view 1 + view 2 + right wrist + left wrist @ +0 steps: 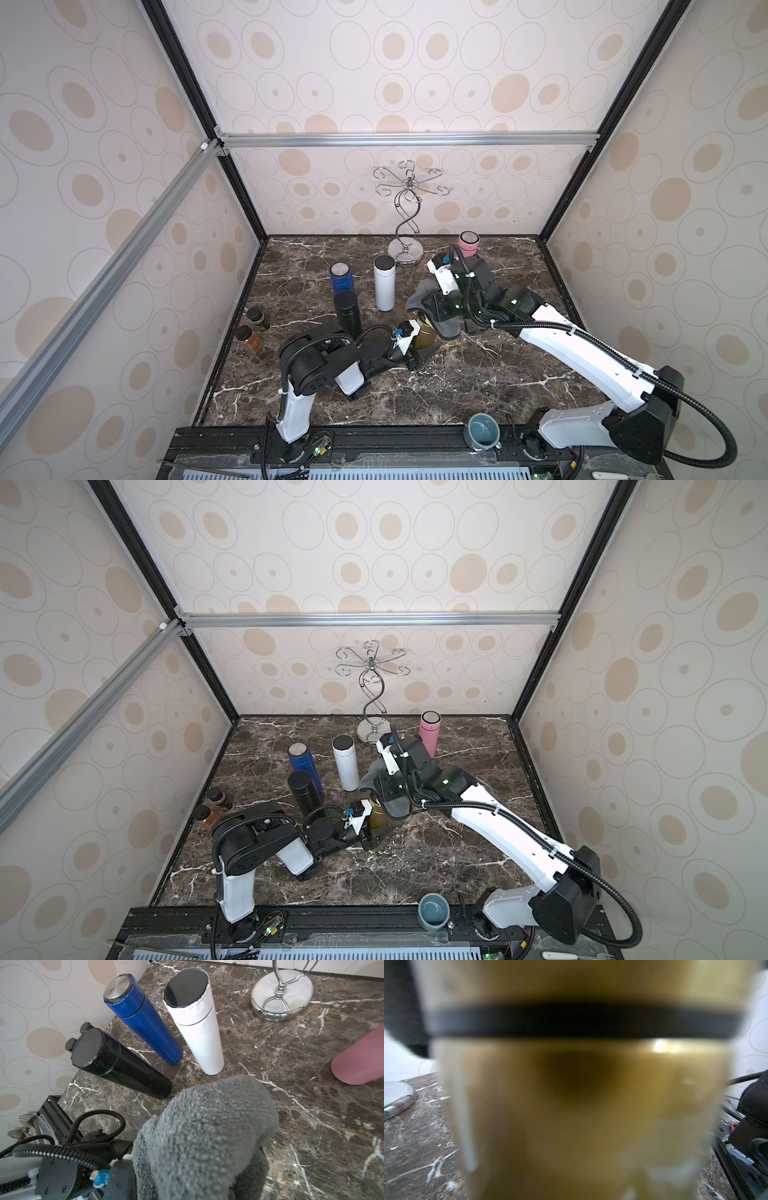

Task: Wipe the surface of the thermos
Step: Wipe the dirt from the surface of the thermos.

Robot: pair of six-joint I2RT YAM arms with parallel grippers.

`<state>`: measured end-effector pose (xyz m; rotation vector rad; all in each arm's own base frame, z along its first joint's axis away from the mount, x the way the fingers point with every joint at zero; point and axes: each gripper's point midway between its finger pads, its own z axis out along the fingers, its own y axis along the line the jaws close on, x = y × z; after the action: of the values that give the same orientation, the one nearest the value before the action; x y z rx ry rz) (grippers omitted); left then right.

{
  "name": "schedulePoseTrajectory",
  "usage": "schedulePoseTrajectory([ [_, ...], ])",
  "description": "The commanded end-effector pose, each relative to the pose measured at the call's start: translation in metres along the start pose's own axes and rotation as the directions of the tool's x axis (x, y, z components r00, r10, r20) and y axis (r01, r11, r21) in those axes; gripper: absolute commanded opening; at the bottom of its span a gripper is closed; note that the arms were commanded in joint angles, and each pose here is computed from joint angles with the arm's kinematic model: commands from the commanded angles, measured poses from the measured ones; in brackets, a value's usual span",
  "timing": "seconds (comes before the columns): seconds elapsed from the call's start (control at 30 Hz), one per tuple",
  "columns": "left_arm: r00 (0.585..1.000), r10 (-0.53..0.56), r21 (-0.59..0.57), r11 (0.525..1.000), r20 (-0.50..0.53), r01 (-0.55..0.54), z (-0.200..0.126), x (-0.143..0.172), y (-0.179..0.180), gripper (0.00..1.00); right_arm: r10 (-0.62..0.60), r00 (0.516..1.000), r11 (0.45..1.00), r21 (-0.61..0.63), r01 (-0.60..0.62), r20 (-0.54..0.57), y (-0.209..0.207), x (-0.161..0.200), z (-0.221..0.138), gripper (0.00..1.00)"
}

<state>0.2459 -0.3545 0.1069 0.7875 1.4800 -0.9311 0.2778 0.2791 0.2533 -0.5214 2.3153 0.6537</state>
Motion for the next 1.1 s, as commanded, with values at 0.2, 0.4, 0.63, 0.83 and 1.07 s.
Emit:
schedulePoseTrajectory([
  [0.2, 0.997, 0.006, -0.042, 0.999, 0.078, -0.002, -0.013, 0.001, 0.006, 0.00, 0.052, 0.987, 0.982, -0.170, -0.077, -0.150, 0.032, 0.057, 0.016, 0.00],
  [0.4, 0.997, -0.001, -0.046, 0.999, 0.074, 0.005, -0.015, 0.002, 0.007, 0.00, 0.092, 0.980, 0.978, -0.171, -0.122, -0.174, 0.031, 0.085, 0.009, 0.00],
  [0.63, 0.997, 0.002, -0.055, 0.998, 0.072, 0.002, -0.016, 0.002, 0.009, 0.00, 0.013, 1.000, 0.997, 0.070, -0.013, 0.006, -0.006, 0.042, -0.029, 0.00],
  [0.83, 0.997, 0.002, -0.049, 0.999, 0.075, 0.002, -0.015, 0.002, 0.008, 0.00, -0.013, 0.995, 0.998, 0.068, 0.006, 0.104, -0.005, 0.024, -0.027, 0.00],
  [1.07, 0.997, 0.002, -0.053, 0.999, 0.074, 0.002, -0.016, 0.001, 0.009, 0.00, 0.026, 0.999, 0.998, 0.059, -0.024, -0.040, -0.004, 0.068, 0.009, 0.00],
])
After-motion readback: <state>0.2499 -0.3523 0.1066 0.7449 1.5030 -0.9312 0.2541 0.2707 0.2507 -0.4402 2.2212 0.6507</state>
